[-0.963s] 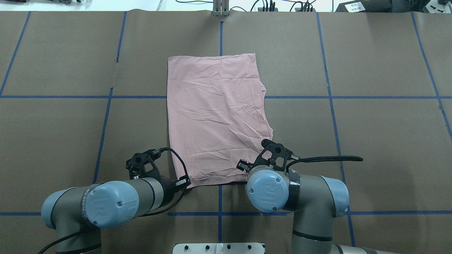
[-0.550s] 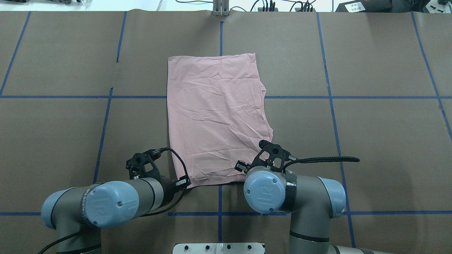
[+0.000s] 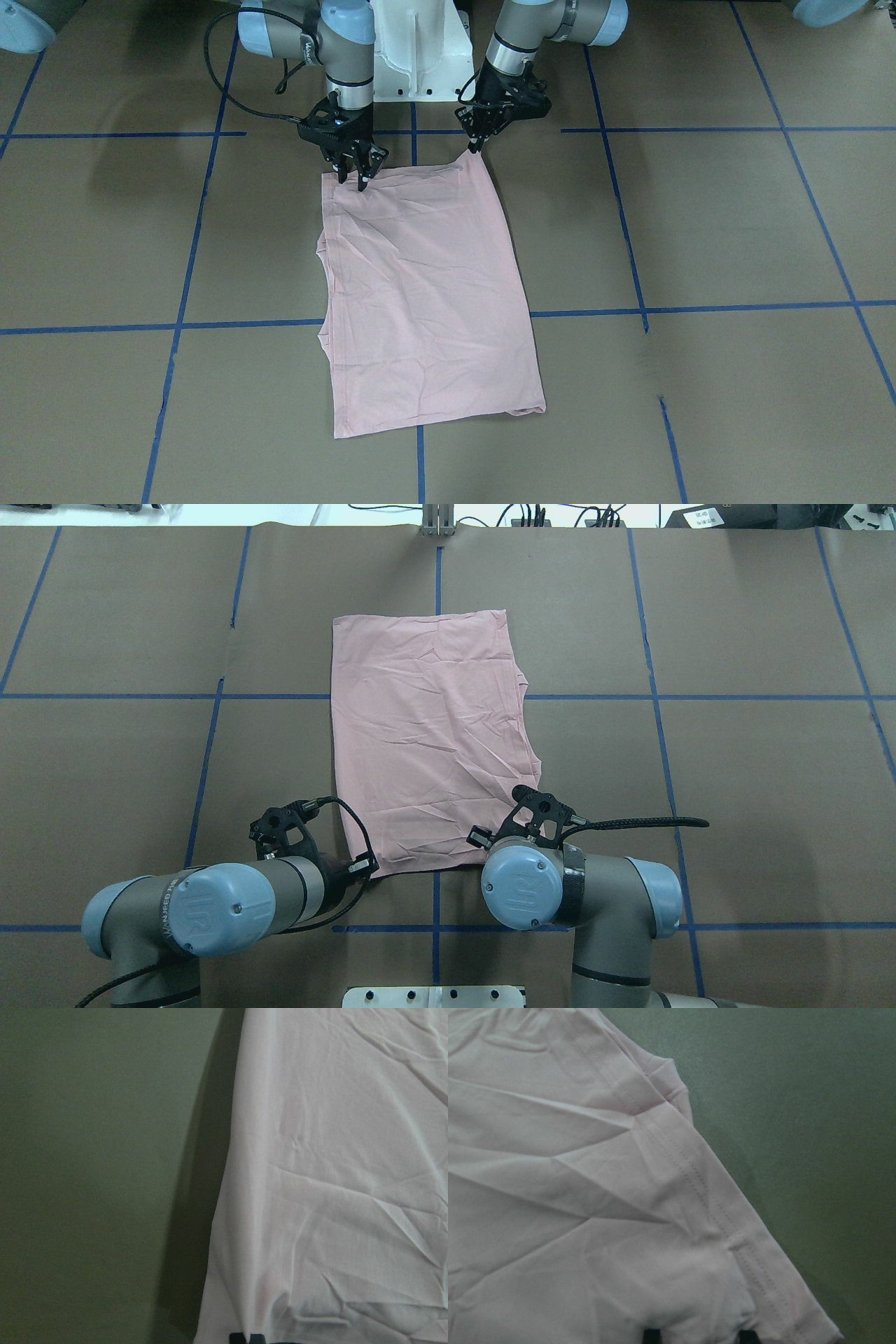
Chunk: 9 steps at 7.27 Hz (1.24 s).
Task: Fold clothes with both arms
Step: 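Grasp both near corners of the shirt with left and right grippers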
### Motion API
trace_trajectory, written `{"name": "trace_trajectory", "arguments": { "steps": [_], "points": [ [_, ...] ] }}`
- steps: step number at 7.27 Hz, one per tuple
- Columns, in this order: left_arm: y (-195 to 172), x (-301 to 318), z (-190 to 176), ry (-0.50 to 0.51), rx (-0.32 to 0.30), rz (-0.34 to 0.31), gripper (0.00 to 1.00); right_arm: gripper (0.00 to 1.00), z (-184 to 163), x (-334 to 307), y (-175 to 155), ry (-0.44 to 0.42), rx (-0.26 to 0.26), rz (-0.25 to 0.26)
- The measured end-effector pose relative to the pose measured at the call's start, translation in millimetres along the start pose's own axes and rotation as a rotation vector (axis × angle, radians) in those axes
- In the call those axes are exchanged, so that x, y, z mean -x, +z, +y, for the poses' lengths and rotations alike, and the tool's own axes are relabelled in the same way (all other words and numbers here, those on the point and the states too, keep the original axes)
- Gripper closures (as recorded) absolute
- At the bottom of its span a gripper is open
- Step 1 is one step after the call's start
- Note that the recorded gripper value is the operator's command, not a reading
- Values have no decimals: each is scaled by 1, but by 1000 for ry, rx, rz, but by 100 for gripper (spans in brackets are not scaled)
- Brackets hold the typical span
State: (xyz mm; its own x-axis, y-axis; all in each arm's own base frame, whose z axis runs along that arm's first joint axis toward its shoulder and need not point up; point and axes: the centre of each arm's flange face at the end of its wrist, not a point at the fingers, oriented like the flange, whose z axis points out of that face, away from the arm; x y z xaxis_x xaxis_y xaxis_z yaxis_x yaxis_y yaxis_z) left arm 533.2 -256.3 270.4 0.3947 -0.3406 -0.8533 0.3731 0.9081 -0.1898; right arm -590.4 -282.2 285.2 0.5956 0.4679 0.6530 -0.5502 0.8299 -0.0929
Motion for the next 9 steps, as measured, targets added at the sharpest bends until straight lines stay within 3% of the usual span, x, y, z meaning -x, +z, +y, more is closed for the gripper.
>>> {"name": "trace_trajectory", "arguments": {
  "steps": [9],
  "points": [
    [0,0,0,0,0,1,100,100,-2,3,-3,-4,-7,-4]
  ]
}}
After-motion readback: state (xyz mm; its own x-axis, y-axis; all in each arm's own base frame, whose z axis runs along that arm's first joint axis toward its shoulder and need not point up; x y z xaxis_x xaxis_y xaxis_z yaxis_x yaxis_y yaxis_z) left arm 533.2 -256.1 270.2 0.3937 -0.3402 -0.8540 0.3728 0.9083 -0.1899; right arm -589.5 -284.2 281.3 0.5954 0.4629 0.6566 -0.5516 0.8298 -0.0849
